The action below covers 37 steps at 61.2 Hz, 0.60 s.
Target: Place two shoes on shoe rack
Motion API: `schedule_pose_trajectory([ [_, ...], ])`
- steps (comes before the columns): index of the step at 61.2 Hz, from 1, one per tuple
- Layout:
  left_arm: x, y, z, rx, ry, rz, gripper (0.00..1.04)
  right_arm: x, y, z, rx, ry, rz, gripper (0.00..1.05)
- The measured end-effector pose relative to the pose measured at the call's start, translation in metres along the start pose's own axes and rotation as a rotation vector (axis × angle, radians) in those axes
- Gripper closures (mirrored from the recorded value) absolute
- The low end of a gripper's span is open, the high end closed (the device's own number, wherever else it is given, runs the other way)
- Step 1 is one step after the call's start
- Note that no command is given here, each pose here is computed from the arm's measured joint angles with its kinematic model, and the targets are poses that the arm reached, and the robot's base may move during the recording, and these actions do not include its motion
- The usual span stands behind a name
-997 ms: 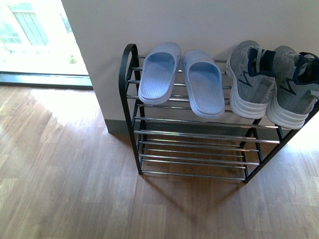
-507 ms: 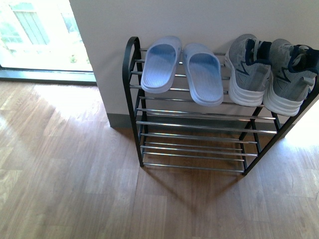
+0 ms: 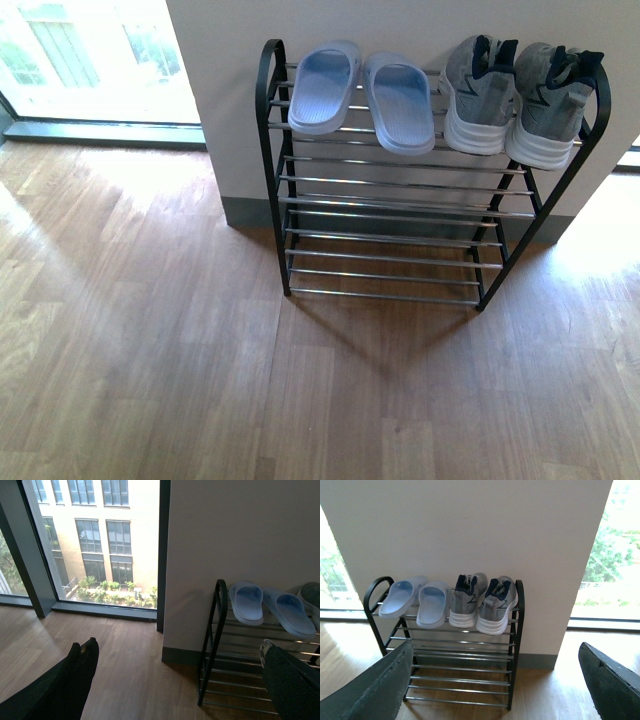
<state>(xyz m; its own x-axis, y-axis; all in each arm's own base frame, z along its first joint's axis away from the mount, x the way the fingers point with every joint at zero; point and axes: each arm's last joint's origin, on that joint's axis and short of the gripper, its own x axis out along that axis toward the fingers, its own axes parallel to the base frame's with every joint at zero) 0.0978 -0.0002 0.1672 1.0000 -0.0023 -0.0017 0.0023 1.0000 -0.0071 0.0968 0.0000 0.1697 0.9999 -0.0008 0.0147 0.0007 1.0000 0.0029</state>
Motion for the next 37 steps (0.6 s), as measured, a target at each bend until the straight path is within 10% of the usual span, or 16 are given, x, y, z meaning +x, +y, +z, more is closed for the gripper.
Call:
schedule_pose_trajectory([
  [37,0.0000,0.0000,0.0000,0.000,0.000,0.000,0.09,0.0000,0.0000,0.0000,0.000,0.000,0.000,0.09],
])
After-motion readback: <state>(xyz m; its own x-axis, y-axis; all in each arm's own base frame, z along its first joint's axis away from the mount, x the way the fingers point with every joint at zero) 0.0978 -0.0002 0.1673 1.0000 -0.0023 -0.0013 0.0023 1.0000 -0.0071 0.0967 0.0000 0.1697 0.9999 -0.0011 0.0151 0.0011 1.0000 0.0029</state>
